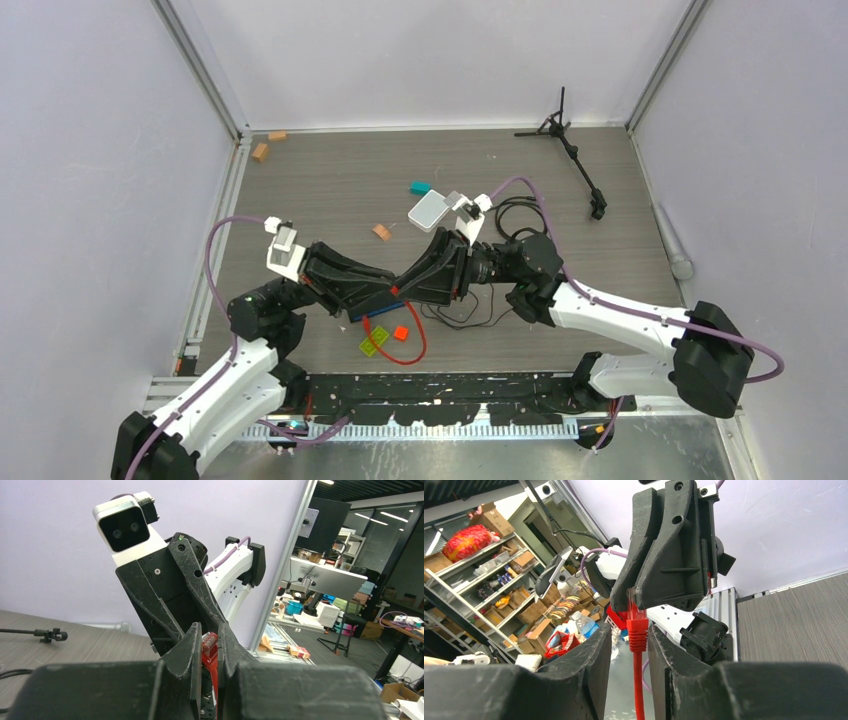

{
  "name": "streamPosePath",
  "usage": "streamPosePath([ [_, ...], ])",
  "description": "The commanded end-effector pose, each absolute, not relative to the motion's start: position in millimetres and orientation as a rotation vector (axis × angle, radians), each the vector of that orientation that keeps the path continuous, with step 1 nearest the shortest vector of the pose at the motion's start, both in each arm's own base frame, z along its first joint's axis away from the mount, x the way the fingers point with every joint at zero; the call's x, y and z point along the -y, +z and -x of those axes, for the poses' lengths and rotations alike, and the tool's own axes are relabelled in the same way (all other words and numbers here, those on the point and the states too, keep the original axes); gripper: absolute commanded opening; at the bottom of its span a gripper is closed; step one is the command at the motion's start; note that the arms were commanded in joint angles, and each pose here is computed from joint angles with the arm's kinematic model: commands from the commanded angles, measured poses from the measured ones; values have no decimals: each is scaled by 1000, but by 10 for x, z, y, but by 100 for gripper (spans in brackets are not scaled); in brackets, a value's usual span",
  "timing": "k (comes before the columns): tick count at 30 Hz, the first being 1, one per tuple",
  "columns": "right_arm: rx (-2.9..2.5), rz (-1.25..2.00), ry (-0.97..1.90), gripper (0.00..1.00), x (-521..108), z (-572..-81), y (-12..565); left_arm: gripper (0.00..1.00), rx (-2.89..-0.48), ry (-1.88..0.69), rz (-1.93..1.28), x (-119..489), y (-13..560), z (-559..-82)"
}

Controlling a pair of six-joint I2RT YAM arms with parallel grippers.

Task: Insert the plug into the switch port
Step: Pick up the connector from the center of the board, then adjust the switch port at the center of the board.

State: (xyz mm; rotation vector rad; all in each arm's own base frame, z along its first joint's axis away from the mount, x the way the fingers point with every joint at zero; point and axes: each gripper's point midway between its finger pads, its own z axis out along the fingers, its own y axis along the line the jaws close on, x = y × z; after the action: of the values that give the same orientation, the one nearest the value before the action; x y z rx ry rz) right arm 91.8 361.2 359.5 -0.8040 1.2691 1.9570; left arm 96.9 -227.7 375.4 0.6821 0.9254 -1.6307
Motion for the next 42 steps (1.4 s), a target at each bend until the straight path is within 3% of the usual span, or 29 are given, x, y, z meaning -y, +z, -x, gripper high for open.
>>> streamPosePath([
  [1,-1158,811,2004,38,-3554,-834,3773,0,-821,-1565,-646,2200,3907,-975],
  [5,-1162,810,2012,35,-3575,-845,3772,0,-813,-1560,-651,2196,3925,-966],
  [9,-1169,811,2017,45,-3599,-856,3741,0,-805,-1556,-654,2188,3942,-951],
  [12,-1169,812,2023,45,-3606,-860,3735,0,-801,-1556,-659,2186,3951,-941],
  [19,-1153,812,2040,20,-3609,-852,3780,0,-810,-1559,-668,2201,3923,-946],
  [22,-1141,811,2041,2,-3603,-847,3800,0,-829,-1564,-656,2213,3888,-980],
  [24,-1148,812,2017,1,-3607,-867,3778,18,-878,-1571,-618,2229,3843,-1055],
  [28,-1304,770,1789,0,-3604,-1099,3536,81,-1008,-1539,-514,2233,3724,-1252],
  [30,-1377,707,1602,0,-3508,-1296,3421,97,-1109,-1488,-447,2220,3629,-1385],
  [35,-1439,583,1221,1,-3038,-1615,3318,100,-1271,-1348,-357,2131,3464,-1577],
  [42,-1445,584,970,0,-2816,-1664,3348,98,-1461,-1312,-234,2172,3202,-1865],
])
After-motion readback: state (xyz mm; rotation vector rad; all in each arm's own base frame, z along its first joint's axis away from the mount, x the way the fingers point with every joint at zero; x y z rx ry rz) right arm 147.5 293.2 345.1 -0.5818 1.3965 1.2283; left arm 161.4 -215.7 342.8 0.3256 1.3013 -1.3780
